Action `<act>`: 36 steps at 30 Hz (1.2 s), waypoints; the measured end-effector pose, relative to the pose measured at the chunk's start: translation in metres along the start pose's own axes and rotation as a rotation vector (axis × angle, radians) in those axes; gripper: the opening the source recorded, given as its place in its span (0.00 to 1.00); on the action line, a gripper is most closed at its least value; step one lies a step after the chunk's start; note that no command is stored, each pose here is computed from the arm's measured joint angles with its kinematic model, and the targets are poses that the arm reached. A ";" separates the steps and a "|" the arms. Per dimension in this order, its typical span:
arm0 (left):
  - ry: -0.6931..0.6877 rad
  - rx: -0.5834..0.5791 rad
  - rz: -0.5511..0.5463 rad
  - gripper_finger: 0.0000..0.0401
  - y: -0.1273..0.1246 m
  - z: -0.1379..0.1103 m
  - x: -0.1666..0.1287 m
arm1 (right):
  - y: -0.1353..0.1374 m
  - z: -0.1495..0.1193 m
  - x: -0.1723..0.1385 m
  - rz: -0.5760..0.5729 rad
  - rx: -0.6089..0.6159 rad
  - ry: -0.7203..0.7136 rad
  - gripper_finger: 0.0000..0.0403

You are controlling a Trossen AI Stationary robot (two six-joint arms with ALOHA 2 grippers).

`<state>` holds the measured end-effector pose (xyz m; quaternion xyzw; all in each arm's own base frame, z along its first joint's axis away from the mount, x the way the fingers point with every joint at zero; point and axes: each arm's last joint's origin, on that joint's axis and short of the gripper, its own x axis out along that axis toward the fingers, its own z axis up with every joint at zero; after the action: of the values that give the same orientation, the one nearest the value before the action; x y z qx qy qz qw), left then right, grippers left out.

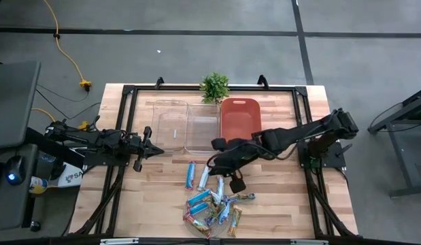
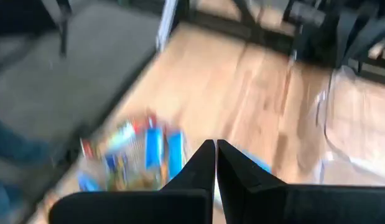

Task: Pick and place Granola Bars by type
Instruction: Put the right green granola bar into the orange bin

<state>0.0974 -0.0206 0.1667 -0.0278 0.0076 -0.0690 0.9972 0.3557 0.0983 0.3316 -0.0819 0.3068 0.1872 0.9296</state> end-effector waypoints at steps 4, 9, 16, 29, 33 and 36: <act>0.000 0.000 0.000 0.00 0.000 0.000 0.000 | 0.002 -0.020 -0.002 0.001 -0.085 0.211 0.00; 0.000 0.000 0.000 0.00 0.000 0.000 0.000 | 0.006 -0.037 -0.007 0.071 -0.117 0.390 0.00; 0.000 0.000 0.000 0.00 0.000 0.000 0.000 | 0.009 -0.051 -0.006 0.119 -0.120 0.478 0.00; 0.000 0.000 0.000 0.00 0.000 0.000 0.000 | 0.069 -0.090 0.030 0.220 -0.272 0.400 0.00; 0.000 0.000 0.000 0.00 0.000 0.000 0.000 | 0.083 -0.091 0.034 0.204 -0.426 0.348 0.00; -0.001 0.000 0.001 0.00 0.000 0.000 0.000 | 0.087 -0.085 0.035 0.142 -0.465 0.293 0.00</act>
<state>0.0974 -0.0205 0.1668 -0.0277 0.0074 -0.0686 0.9972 0.3012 0.1663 0.2393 -0.2975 0.3917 0.3033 0.8161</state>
